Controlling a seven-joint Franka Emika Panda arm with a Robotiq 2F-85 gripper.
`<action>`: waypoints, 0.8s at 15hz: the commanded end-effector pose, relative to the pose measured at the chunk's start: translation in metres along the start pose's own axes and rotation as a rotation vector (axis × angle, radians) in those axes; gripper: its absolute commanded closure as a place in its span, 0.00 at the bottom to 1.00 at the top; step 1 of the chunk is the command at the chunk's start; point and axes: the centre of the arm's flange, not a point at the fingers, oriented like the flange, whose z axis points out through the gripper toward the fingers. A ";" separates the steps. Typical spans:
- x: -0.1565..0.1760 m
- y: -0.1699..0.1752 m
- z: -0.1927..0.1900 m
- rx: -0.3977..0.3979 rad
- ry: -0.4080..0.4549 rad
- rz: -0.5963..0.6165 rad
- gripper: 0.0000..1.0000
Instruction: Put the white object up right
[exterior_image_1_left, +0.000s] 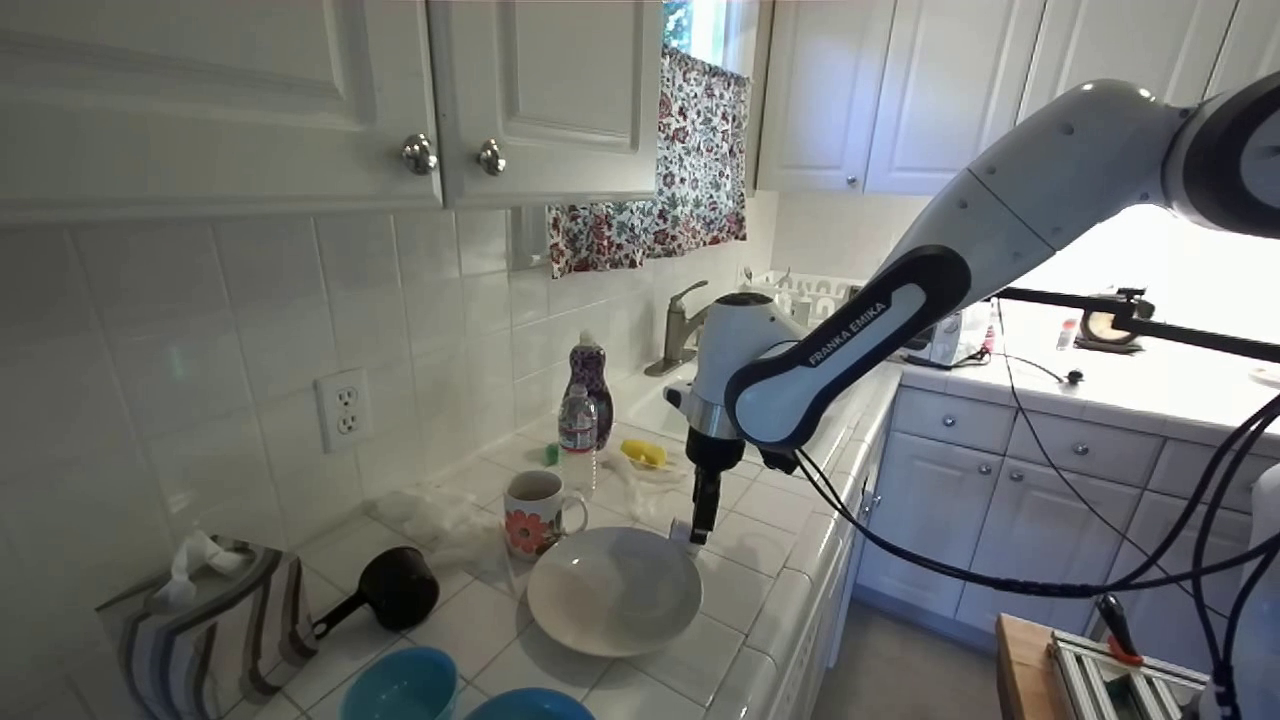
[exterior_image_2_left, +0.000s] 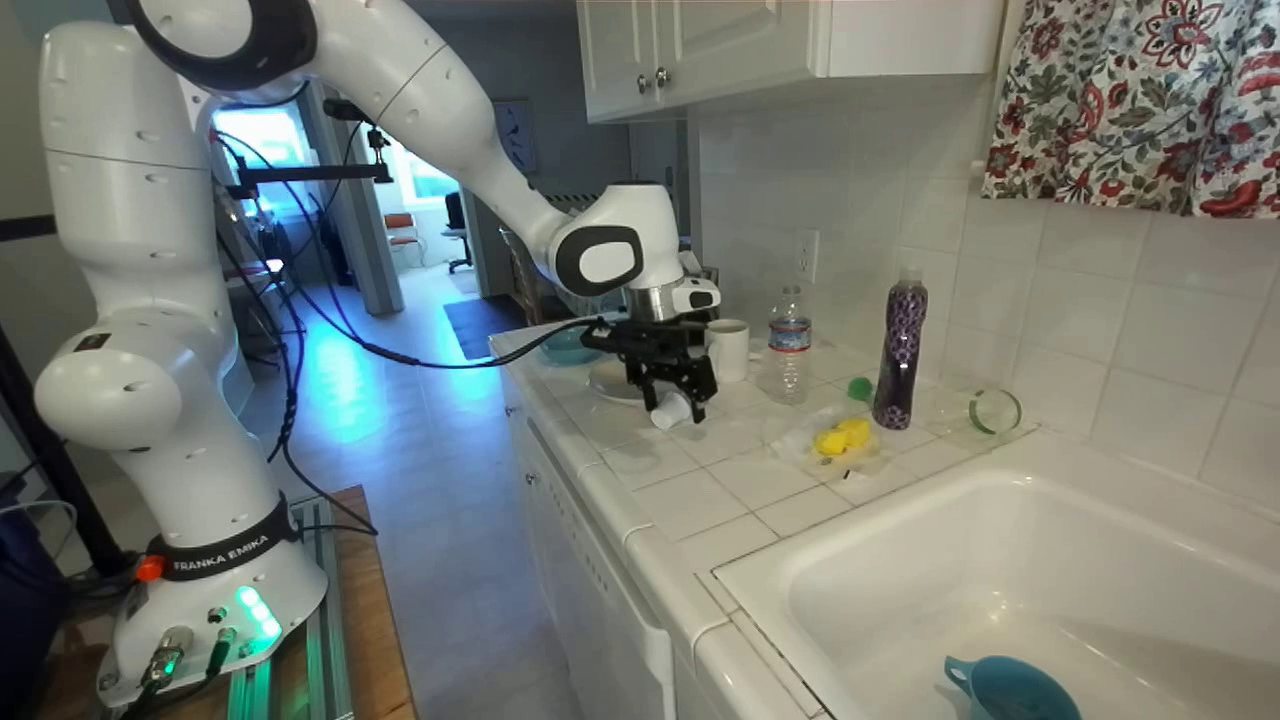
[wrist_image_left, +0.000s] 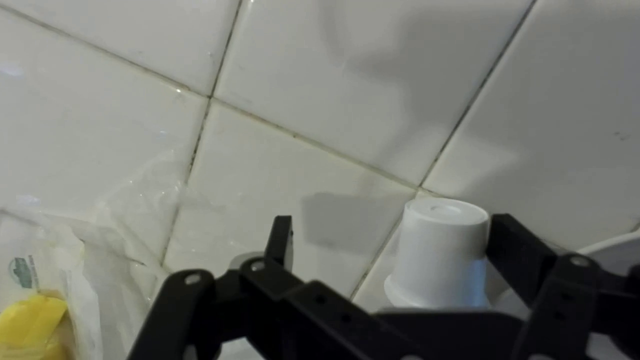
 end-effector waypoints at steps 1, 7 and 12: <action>0.014 0.005 0.011 0.021 0.010 -0.008 0.00; 0.010 0.016 0.010 -0.002 0.027 0.014 0.00; 0.021 0.015 0.016 0.004 0.024 0.023 0.17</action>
